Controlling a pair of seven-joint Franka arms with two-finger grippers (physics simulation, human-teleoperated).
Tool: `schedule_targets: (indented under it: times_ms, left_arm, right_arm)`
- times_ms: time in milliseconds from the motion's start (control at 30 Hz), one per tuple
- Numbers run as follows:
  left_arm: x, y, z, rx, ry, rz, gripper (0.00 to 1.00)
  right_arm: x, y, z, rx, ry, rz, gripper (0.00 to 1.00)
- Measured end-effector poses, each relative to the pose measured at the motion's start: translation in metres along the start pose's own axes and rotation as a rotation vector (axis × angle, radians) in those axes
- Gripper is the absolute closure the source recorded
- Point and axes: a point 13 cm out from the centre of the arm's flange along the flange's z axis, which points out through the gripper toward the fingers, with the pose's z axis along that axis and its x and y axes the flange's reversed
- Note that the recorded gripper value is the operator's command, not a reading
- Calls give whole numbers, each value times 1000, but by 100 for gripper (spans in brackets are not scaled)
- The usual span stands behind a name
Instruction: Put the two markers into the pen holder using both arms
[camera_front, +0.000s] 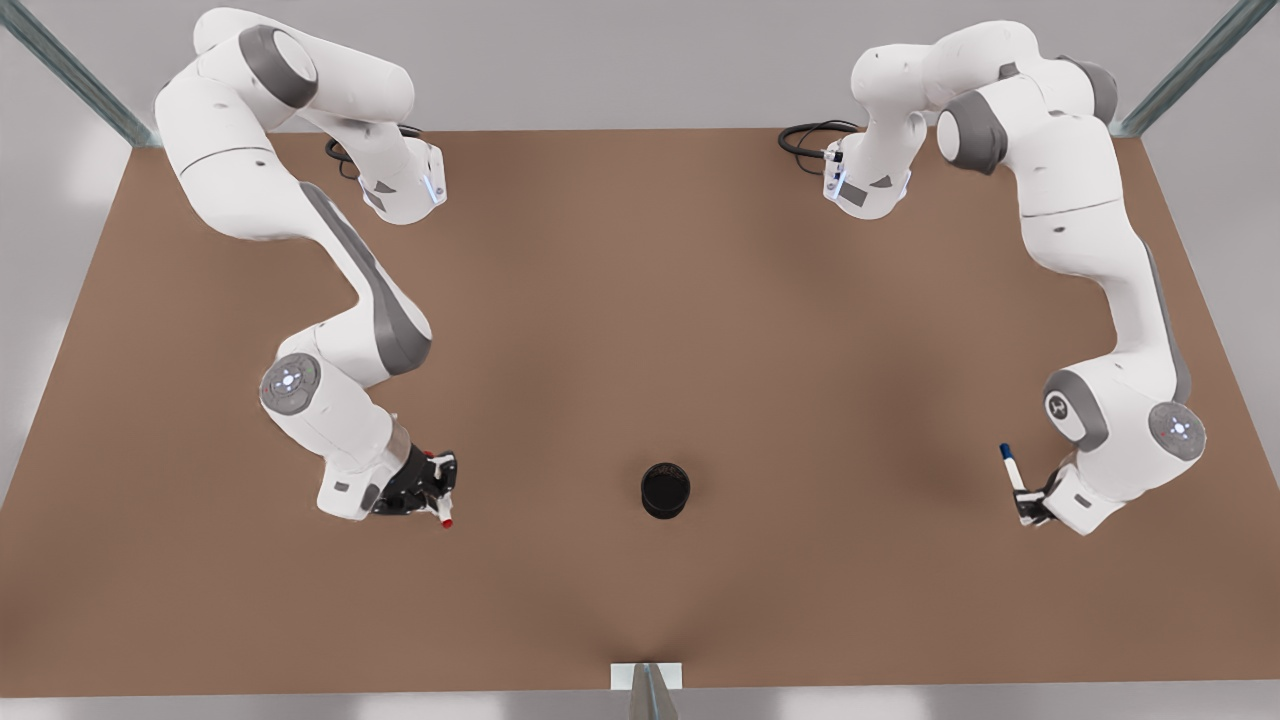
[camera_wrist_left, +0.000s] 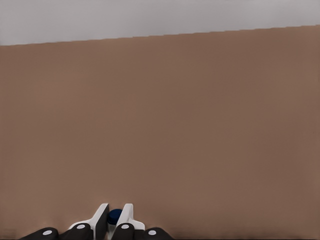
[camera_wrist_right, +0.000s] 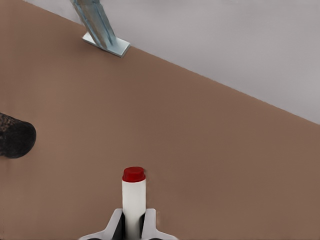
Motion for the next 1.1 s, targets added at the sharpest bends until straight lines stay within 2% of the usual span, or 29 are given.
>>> schedule_targets:
  times_ms: [133, 333, 633, 700, 733, 767, 800, 967, 1033, 1100]
  left_arm:
    - [-11, -19, -45, 20, 6, -2, 79]
    - [-5, -52, -91, 71, 47, -8, 79]
    - [4, -111, -119, 113, 119, 9, 79]
    - [6, -113, -119, 116, 129, -2, 79]
    - [7, -114, -118, 118, 134, -8, 79]
    - [8, -115, -118, 119, 138, -14, 79]
    - [9, -115, -118, 120, 142, -19, 79]
    - [14, -117, -113, 123, 163, -43, 79]
    - [15, -117, -112, 123, 168, -50, 79]
    - [15, -123, -112, 123, 171, -48, 79]
  right_arm:
    - [-56, 107, 16, -68, -142, -89, 75]
    - [-130, 184, 9, -81, -379, -130, 75]
    - [-179, 265, 33, -125, -686, -122, 72]
    - [-170, 261, 52, -126, -711, -111, 72]
    - [-161, 261, 66, -132, -715, -106, 67]
    - [-150, 265, 79, -142, -715, -103, 71]
    - [-143, 272, 85, -156, -725, -101, 0]
    - [-142, 266, 73, -181, -822, -52, 0]
    - [-166, 224, 3, -131, -865, -45, 0]
    - [-183, 172, -113, -25, -834, -48, 0]
